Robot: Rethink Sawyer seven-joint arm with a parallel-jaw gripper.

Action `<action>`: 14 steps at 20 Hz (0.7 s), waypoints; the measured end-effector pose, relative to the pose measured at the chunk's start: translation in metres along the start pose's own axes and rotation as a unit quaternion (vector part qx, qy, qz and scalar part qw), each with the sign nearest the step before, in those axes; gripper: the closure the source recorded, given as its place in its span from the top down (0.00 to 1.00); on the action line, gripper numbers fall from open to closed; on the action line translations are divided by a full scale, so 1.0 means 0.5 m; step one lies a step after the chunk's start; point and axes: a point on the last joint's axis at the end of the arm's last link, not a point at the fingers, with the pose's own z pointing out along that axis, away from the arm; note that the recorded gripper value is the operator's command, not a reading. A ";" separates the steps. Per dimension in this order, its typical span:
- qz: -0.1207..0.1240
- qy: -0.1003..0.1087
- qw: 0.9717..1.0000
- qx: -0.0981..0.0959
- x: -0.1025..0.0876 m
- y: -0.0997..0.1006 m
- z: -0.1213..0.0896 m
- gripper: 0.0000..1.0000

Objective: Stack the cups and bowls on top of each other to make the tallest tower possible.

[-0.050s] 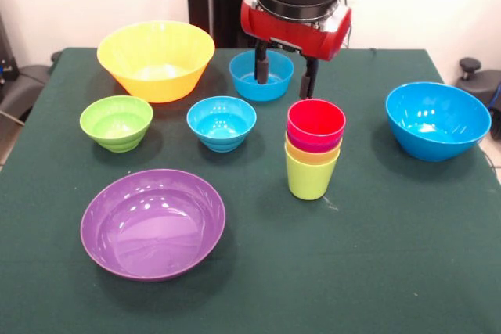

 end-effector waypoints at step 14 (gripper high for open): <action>-0.009 -0.002 1.000 0.021 0.000 -0.022 0.034 1.00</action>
